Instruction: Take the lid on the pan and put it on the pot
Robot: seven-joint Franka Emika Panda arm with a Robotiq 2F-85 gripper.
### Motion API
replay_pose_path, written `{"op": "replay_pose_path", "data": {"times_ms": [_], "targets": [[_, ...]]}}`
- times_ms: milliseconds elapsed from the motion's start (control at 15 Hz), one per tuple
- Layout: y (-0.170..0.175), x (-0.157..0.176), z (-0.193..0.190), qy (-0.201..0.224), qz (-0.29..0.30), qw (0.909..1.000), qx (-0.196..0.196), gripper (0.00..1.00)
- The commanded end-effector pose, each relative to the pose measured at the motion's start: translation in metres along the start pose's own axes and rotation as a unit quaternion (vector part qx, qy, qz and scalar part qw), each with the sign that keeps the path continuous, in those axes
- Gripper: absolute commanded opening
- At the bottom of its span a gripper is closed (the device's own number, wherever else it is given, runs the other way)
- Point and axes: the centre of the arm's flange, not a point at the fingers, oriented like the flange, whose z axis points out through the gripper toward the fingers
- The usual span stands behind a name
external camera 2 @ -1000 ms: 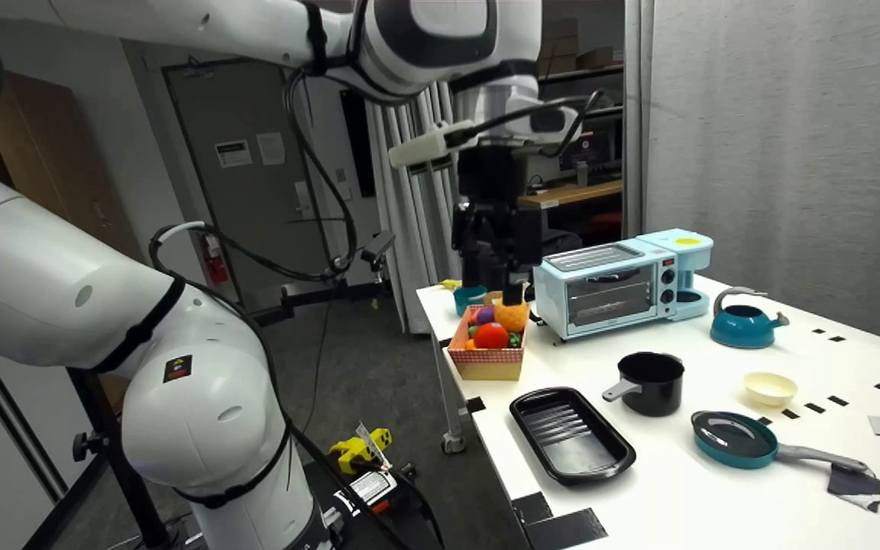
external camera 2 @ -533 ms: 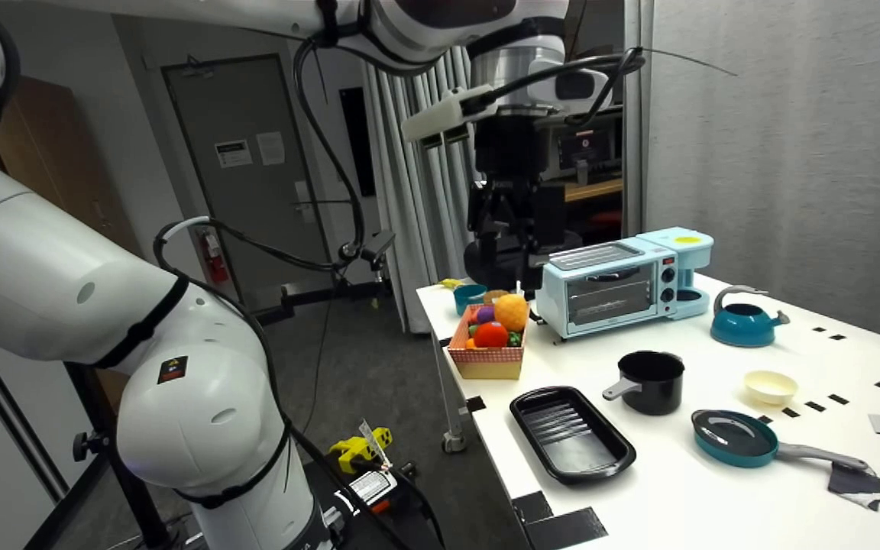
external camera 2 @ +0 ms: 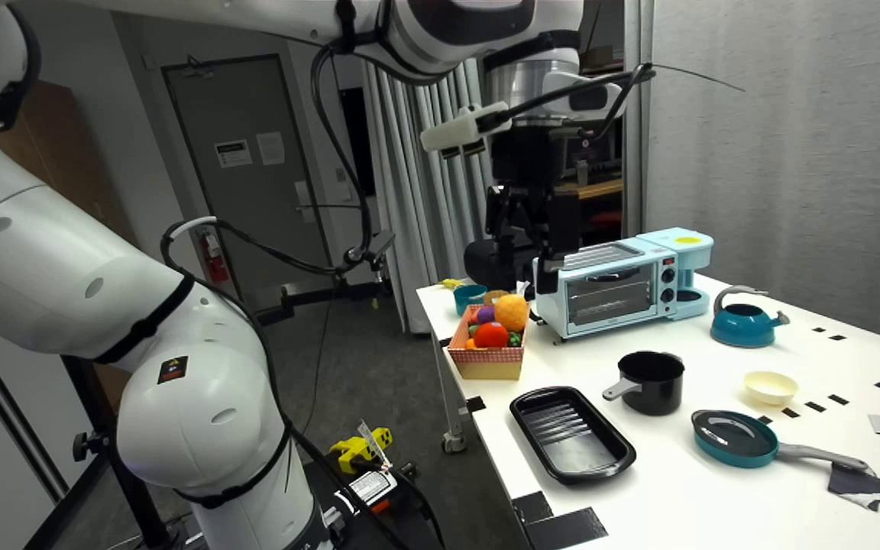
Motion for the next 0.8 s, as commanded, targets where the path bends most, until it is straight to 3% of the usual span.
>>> {"op": "replay_pose_path", "data": {"times_ms": [0, 533, 733], "targets": [[-0.01, 0.058, 0.0, 0.021, 0.051, 0.9983, 0.02, 1.0], [-0.028, 0.185, 0.009, 0.06, 0.167, 0.9835, 0.037, 1.0], [-0.014, 0.227, 0.004, 0.059, 0.211, 0.9751, 0.032, 1.0]]}}
